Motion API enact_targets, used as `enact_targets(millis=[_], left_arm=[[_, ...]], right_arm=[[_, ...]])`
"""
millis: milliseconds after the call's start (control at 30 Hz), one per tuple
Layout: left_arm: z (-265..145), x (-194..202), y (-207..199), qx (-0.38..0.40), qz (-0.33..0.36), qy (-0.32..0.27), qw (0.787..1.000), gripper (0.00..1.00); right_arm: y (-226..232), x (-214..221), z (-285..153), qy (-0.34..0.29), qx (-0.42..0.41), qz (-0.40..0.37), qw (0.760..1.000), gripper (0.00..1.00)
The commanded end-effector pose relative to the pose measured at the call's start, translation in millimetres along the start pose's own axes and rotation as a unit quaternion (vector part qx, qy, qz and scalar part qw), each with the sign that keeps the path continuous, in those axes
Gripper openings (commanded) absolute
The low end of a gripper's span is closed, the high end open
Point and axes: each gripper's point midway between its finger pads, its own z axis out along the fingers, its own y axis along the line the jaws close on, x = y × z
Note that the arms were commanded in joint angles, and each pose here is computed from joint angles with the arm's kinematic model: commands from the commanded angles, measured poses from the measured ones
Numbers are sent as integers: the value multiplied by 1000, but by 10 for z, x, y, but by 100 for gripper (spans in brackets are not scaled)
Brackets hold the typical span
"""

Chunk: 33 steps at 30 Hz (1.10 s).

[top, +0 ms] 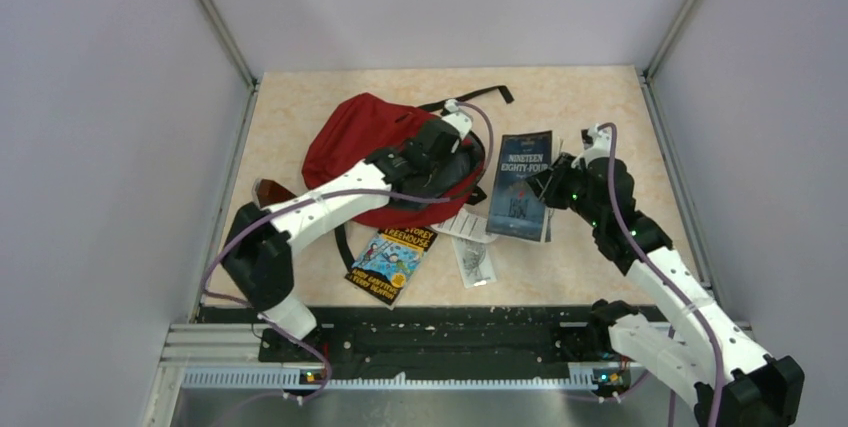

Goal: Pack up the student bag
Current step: Place the book in the student bag.

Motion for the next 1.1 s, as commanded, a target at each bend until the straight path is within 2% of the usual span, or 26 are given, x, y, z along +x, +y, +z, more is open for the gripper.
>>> enact_targets(millis=[0, 167, 367, 633, 767, 900, 1067], left_arm=[[-672, -715, 490, -38, -93, -157, 982, 0], [-990, -810, 637, -17, -132, -206, 970, 0], [-1049, -713, 639, 21, -159, -197, 967, 0], [-1030, -617, 609, 43, -168, -201, 964, 0], [-1040, -618, 612, 45, -171, -202, 963, 0], [-1067, -616, 741, 31, -188, -207, 960, 0], [-1069, -616, 899, 40, -228, -216, 949, 0]], right_arm=[[538, -98, 73, -11, -133, 101, 986, 0], [749, 109, 252, 24, -165, 156, 974, 0], [1088, -15, 491, 25, -196, 194, 961, 0], [1301, -186, 997, 33, -201, 258, 944, 0], [1435, -284, 1185, 33, -217, 305, 926, 0], [1423, -165, 1264, 27, -200, 331, 922, 0], [1267, 231, 1241, 36, -162, 345, 924, 0]])
